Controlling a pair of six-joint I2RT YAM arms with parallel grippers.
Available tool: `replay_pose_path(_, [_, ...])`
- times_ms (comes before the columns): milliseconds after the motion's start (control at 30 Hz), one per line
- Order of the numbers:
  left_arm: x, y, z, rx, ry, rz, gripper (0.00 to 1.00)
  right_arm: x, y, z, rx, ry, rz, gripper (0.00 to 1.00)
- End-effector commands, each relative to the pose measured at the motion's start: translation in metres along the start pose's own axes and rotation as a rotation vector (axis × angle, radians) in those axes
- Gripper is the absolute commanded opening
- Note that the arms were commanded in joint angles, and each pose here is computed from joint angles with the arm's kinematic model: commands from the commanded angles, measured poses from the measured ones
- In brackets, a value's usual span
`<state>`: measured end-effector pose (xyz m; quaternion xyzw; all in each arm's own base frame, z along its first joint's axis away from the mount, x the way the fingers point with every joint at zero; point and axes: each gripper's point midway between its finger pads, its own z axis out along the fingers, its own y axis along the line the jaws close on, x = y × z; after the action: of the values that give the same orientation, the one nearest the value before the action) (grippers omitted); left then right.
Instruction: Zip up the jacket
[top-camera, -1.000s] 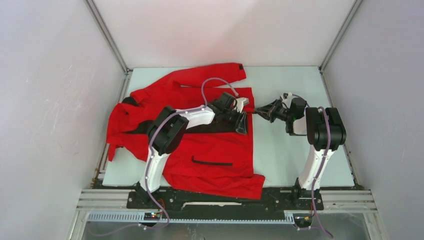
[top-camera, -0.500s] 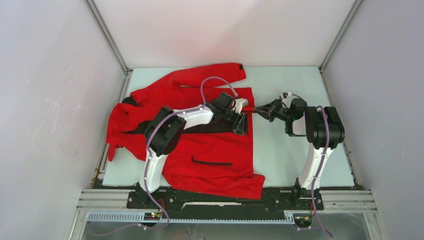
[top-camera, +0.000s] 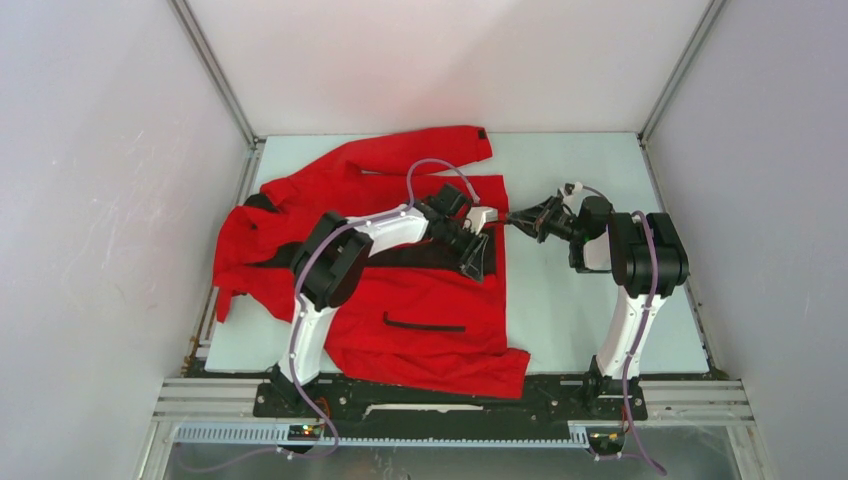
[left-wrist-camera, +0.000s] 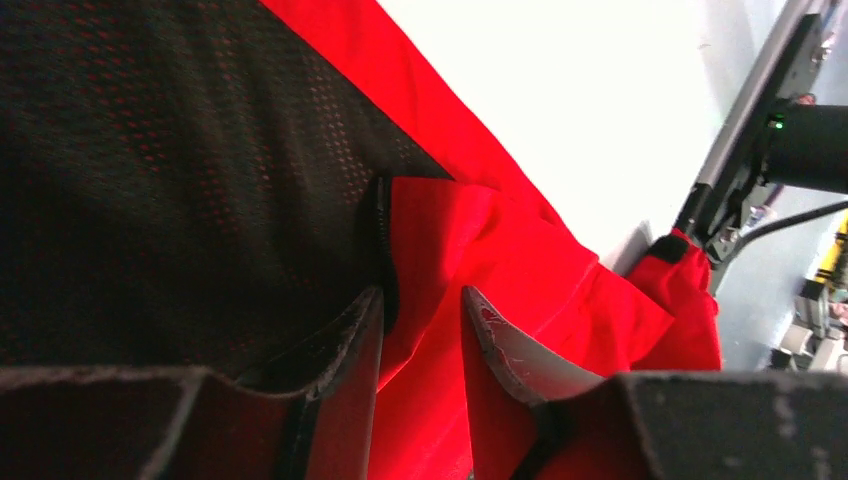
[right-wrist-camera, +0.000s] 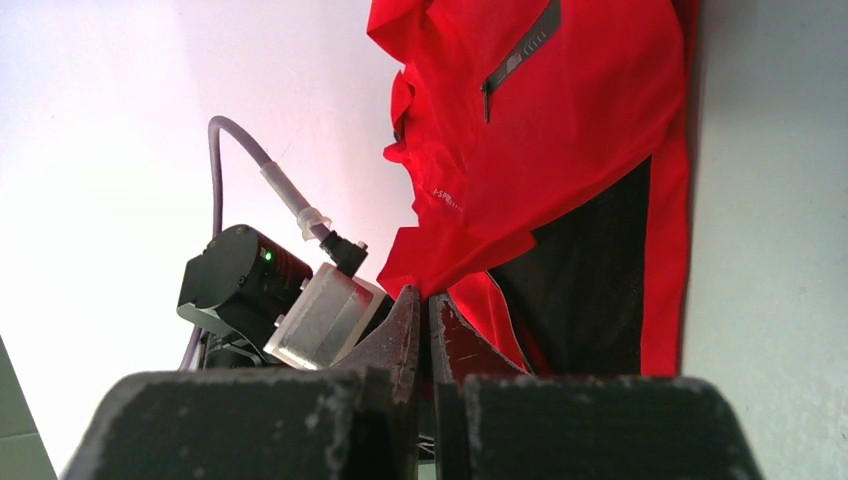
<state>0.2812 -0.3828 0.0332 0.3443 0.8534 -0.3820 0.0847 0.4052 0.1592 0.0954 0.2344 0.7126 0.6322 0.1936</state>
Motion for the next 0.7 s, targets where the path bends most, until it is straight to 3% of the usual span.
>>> replay_pose_path(0, [-0.001, -0.037, -0.024, 0.102, -0.020, 0.019, 0.38, 0.000, 0.009, 0.001, -0.038, 0.006, -0.042, 0.00])
replay_pose_path(233, [-0.009, -0.057, -0.026, 0.212, -0.115, -0.049, 0.40, 0.002, 0.011, -0.001, -0.051, 0.010, -0.041, 0.00])
replay_pose_path(667, [0.044, -0.065, -0.046, 0.064, -0.209, -0.079, 0.42, 0.006, 0.013, 0.002, -0.059, 0.016, -0.048, 0.00])
